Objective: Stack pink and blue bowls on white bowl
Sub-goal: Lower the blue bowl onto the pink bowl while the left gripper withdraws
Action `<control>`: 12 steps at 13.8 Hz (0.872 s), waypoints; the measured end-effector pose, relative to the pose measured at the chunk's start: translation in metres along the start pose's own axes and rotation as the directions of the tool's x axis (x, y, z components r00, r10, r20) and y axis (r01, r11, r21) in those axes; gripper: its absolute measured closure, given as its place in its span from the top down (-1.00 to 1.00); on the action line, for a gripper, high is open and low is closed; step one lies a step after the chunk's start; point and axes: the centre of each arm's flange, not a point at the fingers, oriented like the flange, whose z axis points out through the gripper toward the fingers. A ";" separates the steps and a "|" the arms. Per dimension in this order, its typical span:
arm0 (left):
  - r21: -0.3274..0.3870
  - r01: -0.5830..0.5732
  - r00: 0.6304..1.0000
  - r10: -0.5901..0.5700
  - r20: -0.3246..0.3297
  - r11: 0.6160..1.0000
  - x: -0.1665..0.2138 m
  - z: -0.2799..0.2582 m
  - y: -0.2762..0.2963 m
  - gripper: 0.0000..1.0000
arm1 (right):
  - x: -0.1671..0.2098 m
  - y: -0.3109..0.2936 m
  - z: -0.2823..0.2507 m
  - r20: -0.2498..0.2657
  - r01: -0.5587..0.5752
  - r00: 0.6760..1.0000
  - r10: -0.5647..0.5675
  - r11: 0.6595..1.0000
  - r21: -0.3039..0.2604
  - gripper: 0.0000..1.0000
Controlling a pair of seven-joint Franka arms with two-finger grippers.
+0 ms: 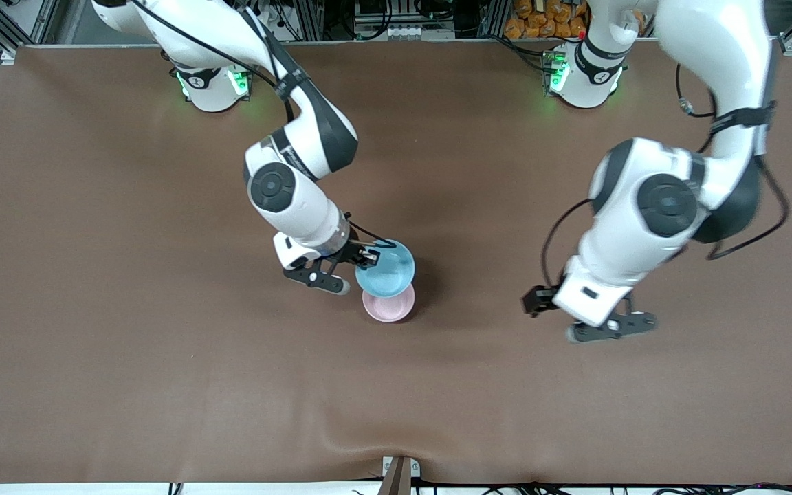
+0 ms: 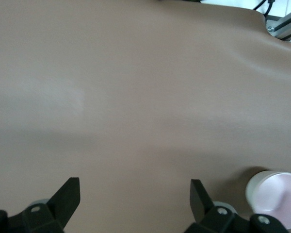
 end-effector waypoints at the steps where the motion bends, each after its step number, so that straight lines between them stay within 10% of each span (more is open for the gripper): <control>1: -0.010 -0.021 1.000 0.021 0.005 1.000 0.006 -0.012 -0.021 1.00 | 0.000 0.000 0.010 -0.010 0.002 1.000 -0.002 1.000 0.004 -0.94; 12: 0.015 -0.121 0.982 0.117 0.151 0.993 -0.041 -0.159 -0.110 1.00 | 0.015 0.015 0.068 -0.083 0.026 0.996 -0.028 0.999 -0.021 -0.94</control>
